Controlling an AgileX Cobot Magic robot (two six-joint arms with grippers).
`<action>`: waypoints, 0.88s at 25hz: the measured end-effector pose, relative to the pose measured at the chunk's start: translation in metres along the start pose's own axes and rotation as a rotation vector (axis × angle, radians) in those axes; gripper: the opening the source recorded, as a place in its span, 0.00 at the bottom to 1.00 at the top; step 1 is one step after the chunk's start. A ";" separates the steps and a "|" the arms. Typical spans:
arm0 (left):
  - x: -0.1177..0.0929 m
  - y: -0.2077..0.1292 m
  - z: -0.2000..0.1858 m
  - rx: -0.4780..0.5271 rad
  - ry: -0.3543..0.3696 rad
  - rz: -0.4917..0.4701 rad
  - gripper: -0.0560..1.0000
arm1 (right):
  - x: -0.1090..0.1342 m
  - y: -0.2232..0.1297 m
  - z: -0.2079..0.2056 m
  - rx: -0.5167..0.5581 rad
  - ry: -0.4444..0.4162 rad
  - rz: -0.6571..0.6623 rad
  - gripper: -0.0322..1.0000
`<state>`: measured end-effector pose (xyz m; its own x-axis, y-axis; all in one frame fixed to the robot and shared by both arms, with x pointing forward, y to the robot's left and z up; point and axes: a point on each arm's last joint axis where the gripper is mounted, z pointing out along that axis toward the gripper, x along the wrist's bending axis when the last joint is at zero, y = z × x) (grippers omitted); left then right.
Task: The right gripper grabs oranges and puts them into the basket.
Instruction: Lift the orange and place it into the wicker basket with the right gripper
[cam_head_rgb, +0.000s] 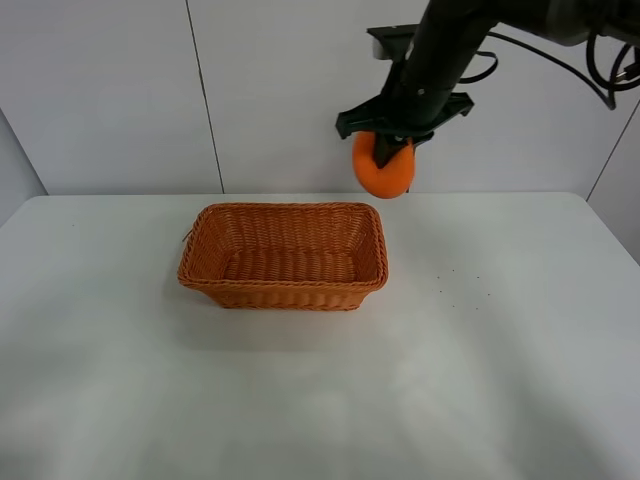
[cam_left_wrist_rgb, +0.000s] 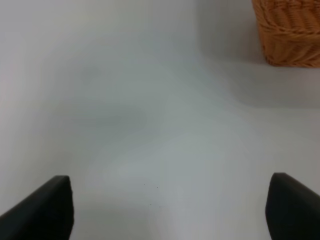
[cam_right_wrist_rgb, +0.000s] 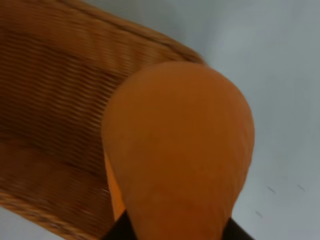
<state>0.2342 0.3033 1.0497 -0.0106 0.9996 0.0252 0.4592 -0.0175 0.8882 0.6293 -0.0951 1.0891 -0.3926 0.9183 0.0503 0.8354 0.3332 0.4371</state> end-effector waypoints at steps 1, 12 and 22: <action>0.000 0.000 0.000 0.000 0.000 0.000 0.89 | 0.012 0.001 0.003 -0.017 0.014 -0.017 0.11; 0.000 0.000 0.000 0.000 0.000 0.000 0.89 | 0.072 -0.004 0.118 -0.040 0.076 -0.068 0.11; 0.000 0.000 0.000 0.000 0.000 0.000 0.89 | 0.071 -0.018 0.163 0.058 0.061 -0.061 0.57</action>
<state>0.2342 0.3033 1.0497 -0.0106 0.9996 0.0252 0.4592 -0.0175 0.8882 0.6485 -0.0013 0.9384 -0.4647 0.8818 0.0803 0.8293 0.4016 0.3886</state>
